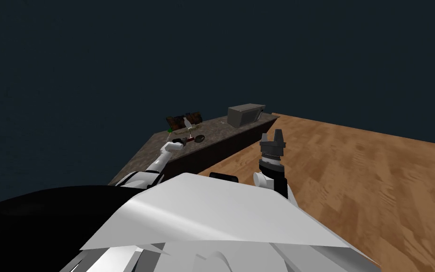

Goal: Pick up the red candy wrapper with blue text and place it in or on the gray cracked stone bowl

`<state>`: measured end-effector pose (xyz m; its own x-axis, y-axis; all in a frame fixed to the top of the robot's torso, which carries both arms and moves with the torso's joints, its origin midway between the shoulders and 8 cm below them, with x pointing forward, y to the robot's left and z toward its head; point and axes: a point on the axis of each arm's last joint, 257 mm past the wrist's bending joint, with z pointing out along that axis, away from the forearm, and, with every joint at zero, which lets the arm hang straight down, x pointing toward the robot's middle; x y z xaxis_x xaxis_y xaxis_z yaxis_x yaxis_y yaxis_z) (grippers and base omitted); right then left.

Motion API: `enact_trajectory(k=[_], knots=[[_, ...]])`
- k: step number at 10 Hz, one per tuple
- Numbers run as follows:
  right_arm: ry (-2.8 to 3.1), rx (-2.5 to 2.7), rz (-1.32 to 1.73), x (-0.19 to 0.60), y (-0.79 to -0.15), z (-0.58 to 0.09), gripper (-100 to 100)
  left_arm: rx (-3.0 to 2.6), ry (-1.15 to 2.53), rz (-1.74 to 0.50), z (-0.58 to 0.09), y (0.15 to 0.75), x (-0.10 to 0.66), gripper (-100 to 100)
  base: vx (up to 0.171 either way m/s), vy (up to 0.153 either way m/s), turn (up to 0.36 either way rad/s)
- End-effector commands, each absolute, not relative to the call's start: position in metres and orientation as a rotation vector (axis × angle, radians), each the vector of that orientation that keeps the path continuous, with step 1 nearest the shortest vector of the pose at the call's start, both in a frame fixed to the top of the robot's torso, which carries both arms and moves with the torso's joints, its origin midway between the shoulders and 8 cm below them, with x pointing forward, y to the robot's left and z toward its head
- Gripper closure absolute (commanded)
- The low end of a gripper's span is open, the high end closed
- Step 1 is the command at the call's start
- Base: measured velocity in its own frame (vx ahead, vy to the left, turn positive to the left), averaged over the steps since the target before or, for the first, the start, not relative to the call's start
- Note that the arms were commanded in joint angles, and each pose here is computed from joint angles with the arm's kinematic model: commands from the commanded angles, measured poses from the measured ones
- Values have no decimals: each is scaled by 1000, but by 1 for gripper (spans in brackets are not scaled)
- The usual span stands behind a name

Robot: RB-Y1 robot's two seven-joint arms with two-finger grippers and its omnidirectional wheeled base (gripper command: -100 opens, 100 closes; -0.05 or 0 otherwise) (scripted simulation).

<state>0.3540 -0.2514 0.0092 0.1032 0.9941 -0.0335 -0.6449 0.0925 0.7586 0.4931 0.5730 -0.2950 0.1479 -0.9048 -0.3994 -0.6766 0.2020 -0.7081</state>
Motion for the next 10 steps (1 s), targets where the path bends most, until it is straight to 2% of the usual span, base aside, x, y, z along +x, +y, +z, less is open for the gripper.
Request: enact_trajectory(k=[1,2,4,10], knots=[[653,674,1354,354,-251,9,0,-1571,1599,-293,-300,578,487,-100,0,0,0],[653,674,1354,354,-251,9,0,-1622,1576,-256,-293,602,482,-100,6,-8,-211],[653,674,1354,354,-251,9,0,-1661,1590,-219,-303,606,472,-100,7,2,-64],[653,674,1354,354,-251,9,0,-1915,1523,-71,-298,666,428,-100,17,3,-141]])
